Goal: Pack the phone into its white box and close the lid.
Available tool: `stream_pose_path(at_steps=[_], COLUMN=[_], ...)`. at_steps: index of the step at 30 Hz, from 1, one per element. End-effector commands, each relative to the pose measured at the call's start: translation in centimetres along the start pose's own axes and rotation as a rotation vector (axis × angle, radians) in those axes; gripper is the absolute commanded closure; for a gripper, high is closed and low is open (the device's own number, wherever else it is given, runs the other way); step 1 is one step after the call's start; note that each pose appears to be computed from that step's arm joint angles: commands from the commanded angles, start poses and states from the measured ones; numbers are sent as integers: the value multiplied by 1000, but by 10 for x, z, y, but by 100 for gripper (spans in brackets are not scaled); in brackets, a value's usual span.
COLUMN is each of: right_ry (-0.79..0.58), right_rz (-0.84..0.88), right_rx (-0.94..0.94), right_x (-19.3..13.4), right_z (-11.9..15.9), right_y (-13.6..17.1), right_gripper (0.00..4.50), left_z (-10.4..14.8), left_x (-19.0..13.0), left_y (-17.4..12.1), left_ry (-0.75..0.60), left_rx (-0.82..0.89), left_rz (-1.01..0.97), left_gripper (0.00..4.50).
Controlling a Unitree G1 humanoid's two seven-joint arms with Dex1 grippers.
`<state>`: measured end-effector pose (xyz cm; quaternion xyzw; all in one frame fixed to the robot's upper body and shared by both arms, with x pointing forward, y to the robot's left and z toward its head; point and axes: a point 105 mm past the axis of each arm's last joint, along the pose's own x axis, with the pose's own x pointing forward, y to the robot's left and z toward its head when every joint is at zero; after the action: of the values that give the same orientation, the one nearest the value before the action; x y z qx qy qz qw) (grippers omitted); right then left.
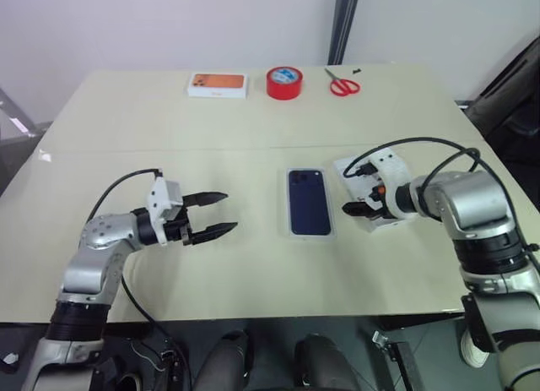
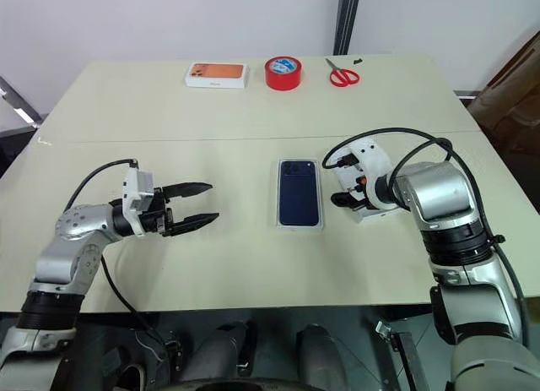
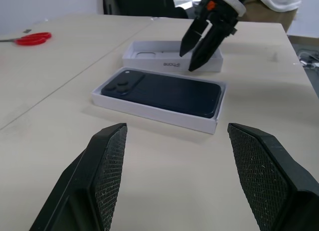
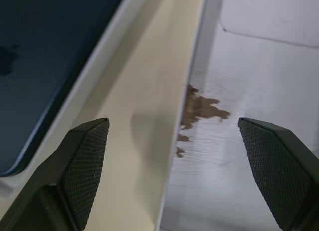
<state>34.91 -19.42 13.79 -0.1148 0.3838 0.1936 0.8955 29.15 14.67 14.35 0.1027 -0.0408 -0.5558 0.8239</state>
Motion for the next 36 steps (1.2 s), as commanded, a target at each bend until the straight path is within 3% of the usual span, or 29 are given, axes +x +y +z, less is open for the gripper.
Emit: stream_pose_path(at_steps=[1, 15, 18, 25, 33, 36], right_ry=[-21, 39, 44, 35, -51, -164], right_rz=[-14, -26, -34, -73, -134, -120], right_rx=[-48, -12, -3, 43, 114, 111], right_x=[1, 5, 8, 12, 10, 9], right_z=[9, 2, 0, -1, 18, 39], right_y=[4, 9, 6, 1, -11, -11], right_gripper=[16, 16, 99, 443, 443, 443], left_z=[6, 2, 1, 2, 1, 1], left_x=[5, 11, 13, 15, 14, 13], left_y=[-4, -10, -11, -9, -5, -3], left_ry=[-27, -40, -41, -41, -33, -32], left_rx=[33, 31, 28, 27, 27, 28], left_rz=[-2, 31, 37, 54, 66, 76], left_gripper=[111, 111, 111, 111, 111, 111])
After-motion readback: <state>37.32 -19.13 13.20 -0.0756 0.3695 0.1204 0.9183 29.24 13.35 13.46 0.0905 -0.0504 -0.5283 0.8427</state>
